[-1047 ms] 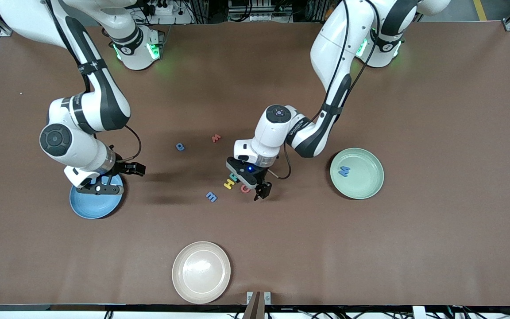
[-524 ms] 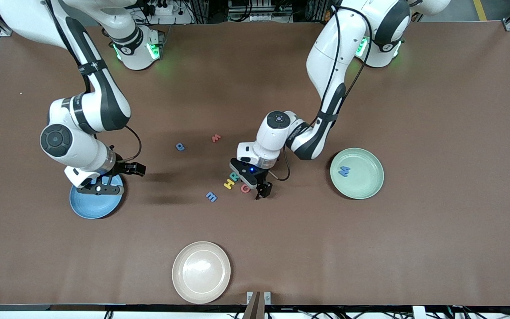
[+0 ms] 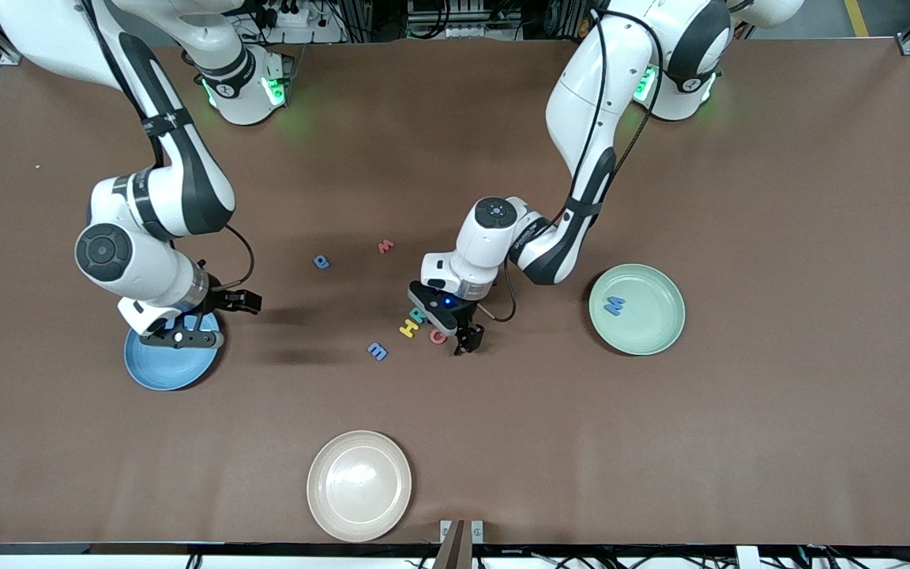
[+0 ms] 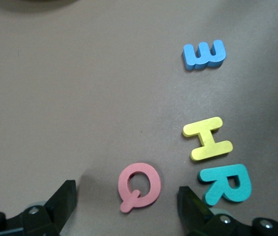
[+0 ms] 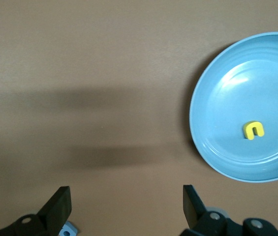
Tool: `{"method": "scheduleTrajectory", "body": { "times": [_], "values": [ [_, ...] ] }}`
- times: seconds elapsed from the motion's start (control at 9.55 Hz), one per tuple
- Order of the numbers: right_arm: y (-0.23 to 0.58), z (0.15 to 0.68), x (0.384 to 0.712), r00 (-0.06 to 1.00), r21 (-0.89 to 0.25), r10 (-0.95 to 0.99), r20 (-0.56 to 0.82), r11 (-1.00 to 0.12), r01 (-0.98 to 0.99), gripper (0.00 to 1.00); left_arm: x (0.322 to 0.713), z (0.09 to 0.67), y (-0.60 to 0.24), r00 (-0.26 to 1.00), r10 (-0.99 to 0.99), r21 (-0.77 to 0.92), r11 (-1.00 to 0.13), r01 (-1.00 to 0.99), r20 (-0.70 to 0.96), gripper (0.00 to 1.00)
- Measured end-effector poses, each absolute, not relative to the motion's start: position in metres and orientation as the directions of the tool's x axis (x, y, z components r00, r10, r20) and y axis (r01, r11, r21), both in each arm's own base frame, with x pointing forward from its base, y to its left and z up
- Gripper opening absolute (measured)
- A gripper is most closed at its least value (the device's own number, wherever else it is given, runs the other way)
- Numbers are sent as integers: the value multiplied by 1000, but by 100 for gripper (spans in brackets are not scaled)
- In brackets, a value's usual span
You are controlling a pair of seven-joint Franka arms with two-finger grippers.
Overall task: Sort upper and lower case letters into plates
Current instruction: 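Grasp the Q with the left gripper while the right gripper reaches the e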
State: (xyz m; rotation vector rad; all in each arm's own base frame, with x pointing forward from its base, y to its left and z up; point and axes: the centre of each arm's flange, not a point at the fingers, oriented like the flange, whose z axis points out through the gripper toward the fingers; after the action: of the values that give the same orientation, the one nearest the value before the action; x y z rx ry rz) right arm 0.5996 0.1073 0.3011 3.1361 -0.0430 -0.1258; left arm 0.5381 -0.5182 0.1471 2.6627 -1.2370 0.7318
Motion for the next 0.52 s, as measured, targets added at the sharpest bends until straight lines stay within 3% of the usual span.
{"method": "scheduleTrajectory", "body": {
  "times": [0.42,0.52],
  "values": [
    [152,290,599,997,-2,-21,-68,-1000,-21,100,537,152,-523,551,-681,-90,-664,-742,482,80],
    [169,286,601,997,-4,-27,-66,-1000,-27,100,537,153,-525,549,-680,-89,-663,-743,485,72]
  ]
}}
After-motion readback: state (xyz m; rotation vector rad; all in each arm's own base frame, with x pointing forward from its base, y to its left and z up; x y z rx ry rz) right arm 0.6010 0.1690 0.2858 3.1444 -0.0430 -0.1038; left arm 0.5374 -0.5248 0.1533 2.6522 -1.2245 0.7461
